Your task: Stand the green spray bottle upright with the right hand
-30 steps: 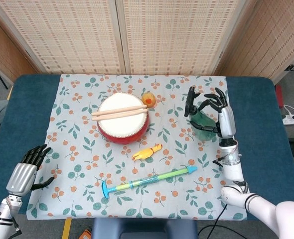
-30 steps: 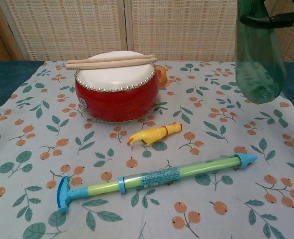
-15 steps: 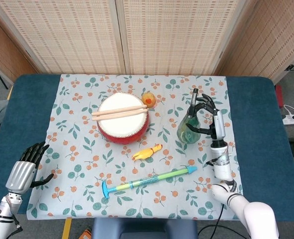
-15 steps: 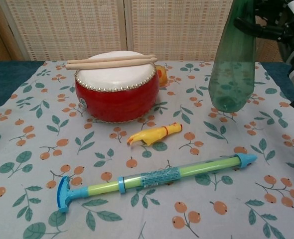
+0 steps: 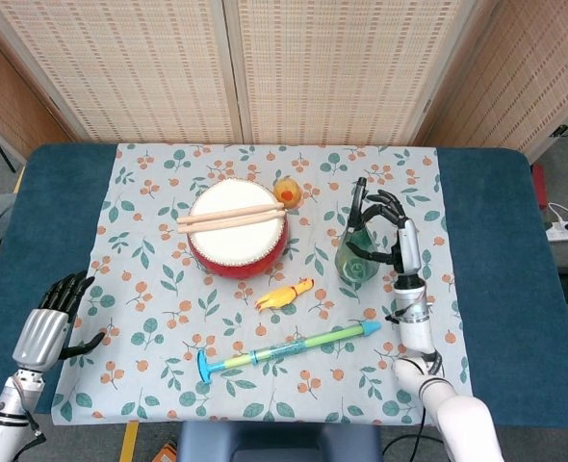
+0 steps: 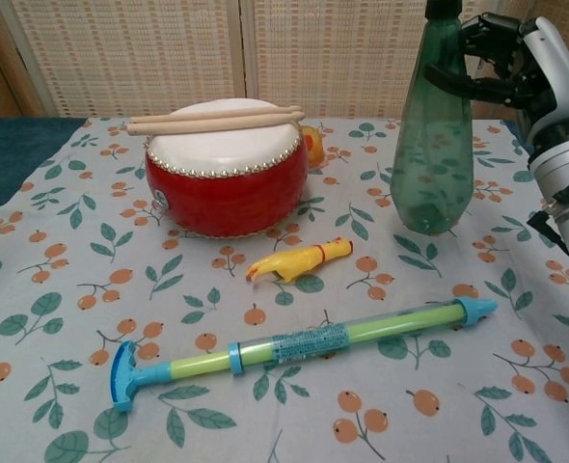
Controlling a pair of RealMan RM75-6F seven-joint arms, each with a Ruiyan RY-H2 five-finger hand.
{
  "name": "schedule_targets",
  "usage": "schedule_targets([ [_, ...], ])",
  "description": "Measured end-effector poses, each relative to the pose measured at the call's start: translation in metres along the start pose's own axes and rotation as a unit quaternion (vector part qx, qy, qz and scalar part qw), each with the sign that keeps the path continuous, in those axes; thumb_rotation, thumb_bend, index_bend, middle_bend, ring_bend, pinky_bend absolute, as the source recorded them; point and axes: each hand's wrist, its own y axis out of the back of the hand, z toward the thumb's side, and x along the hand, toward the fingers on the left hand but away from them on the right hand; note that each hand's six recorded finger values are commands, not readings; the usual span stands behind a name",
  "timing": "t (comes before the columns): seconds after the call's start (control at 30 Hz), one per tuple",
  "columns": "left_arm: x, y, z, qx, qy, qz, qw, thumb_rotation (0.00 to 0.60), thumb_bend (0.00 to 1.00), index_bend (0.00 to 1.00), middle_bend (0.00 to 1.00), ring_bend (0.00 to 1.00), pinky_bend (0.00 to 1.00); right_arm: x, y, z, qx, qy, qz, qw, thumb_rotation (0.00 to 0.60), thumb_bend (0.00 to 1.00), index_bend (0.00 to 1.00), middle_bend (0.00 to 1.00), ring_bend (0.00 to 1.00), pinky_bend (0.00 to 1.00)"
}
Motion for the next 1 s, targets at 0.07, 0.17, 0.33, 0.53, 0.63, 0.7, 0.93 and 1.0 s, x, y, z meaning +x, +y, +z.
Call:
schedule_targets([
  [0.07,0.001,0.0,0.001,-0.002,-0.001,0.001,1.0,0.6,0.19,0.0,0.0,0.0,0.09,0.0,0.001,-0.004,-0.001,-0.01,0.0,1.0,0.6,0.06,0.67,0.57,0.24,0.17],
  [0.17,0.002,-0.001,0.001,-0.004,-0.004,0.004,1.0,0.6,0.19,0.0,0.0,0.0,0.09,0.002,0.002,-0.01,-0.003,-0.024,0.001,0.9997,0.6,0.06,0.67,0.57,0.24,0.17],
  [0.33,0.003,-0.001,0.004,-0.008,-0.01,0.009,0.9999,0.6,0.2,0.0,0.0,0.0,0.09,0.006,0.001,-0.017,0.007,-0.037,0.01,0.9992,0.6,0.06,0.67,0.57,0.24,0.17],
  [0.53,0.005,-0.002,0.005,-0.009,-0.014,0.01,0.9998,0.6,0.19,0.0,0.0,0.0,0.09,0.007,-0.003,-0.017,0.009,-0.037,0.016,0.9991,0.6,0.06,0.67,0.57,0.24,0.17],
  [0.63,0.005,-0.002,0.005,-0.01,-0.015,0.01,0.9998,0.6,0.19,0.0,0.0,0.0,0.09,0.007,-0.004,-0.015,0.012,-0.032,0.018,0.9993,0.6,0.06,0.65,0.57,0.24,0.17],
  [0.7,0.004,-0.002,0.006,-0.012,-0.016,0.011,0.9997,0.6,0.19,0.0,0.0,0.0,0.09,0.007,-0.005,-0.013,0.015,-0.029,0.019,0.9993,0.6,0.06,0.64,0.57,0.24,0.17],
  [0.93,0.003,-0.002,0.008,-0.013,-0.022,0.014,0.9996,0.6,0.19,0.0,0.0,0.0,0.1,0.009,-0.008,-0.014,0.014,-0.032,0.021,0.9992,0.6,0.06,0.63,0.57,0.24,0.17],
  [1.0,0.003,-0.001,0.008,-0.014,-0.022,0.017,0.9995,0.6,0.2,0.0,0.0,0.0,0.1,0.011,-0.008,-0.016,0.014,-0.035,0.022,0.9991,0.6,0.06,0.63,0.57,0.24,0.17],
])
